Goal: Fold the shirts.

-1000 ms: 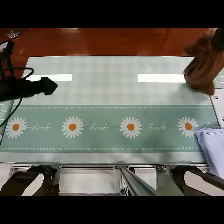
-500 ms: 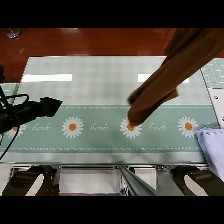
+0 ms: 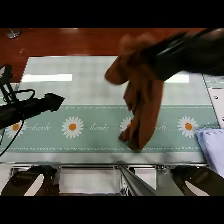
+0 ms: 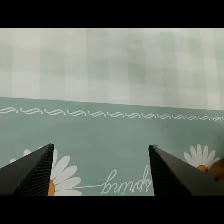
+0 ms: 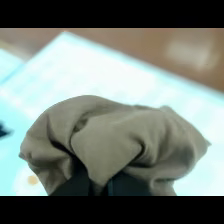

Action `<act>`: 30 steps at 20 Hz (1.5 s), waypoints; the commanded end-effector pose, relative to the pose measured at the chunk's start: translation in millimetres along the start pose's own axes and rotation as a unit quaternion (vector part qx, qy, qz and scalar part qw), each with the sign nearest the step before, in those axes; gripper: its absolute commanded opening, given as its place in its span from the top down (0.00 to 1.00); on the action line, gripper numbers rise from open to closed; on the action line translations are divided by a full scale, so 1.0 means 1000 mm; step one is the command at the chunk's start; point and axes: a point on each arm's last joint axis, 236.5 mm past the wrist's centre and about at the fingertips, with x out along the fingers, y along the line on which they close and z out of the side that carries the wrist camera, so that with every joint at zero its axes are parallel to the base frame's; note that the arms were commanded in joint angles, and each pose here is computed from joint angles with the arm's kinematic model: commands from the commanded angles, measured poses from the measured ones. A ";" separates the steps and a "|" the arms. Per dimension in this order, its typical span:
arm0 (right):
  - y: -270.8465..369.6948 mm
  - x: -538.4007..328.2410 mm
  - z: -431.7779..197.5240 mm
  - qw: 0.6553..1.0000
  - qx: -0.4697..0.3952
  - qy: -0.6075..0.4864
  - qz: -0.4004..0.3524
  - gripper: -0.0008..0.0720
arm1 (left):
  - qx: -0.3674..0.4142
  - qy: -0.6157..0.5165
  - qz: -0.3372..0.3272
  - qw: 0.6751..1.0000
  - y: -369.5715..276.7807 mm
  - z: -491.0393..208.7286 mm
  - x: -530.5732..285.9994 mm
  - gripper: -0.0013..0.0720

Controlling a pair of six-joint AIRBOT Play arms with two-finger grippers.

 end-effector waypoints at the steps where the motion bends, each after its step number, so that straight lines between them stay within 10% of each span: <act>1: 0.011 0.093 -0.090 0.991 0.096 0.091 0.012 0.95 | -0.006 0.022 0.013 1.000 0.011 -0.004 0.016 0.03; 4: 0.016 0.148 -0.169 0.973 0.098 0.208 0.008 0.95 | -0.026 0.028 0.065 0.997 0.045 0.004 0.006 0.03; 5: 0.023 0.155 -0.190 0.963 0.111 0.247 0.019 0.78 | -0.045 0.030 0.077 0.996 0.055 0.007 -0.002 0.03; 6: 0.037 0.159 -0.202 0.954 0.119 0.271 0.050 0.23 | -0.059 0.031 0.085 0.994 0.062 0.009 -0.009 0.03; 7: 0.048 0.160 -0.202 0.952 0.109 0.275 0.080 0.14 | -0.065 0.036 0.092 0.993 0.068 0.009 -0.014 0.03; 10: 0.002 0.142 -0.167 0.957 0.115 0.262 0.038 0.14 | -0.011 0.103 0.087 0.991 0.068 -0.020 -0.014 0.03; 14: -0.196 0.008 -0.137 0.925 0.173 0.253 -0.226 0.14 | -0.069 0.128 0.093 0.985 0.084 -0.039 0.004 0.03; 17: -0.281 -0.107 -0.169 0.860 0.281 0.211 -0.369 0.14 | -0.140 0.209 -0.045 0.967 0.039 -0.086 0.042 0.03; 30: -0.173 -0.069 -0.358 0.838 0.447 0.230 -0.210 0.14 | -0.157 0.272 -0.238 0.919 -0.073 -0.121 0.146 0.03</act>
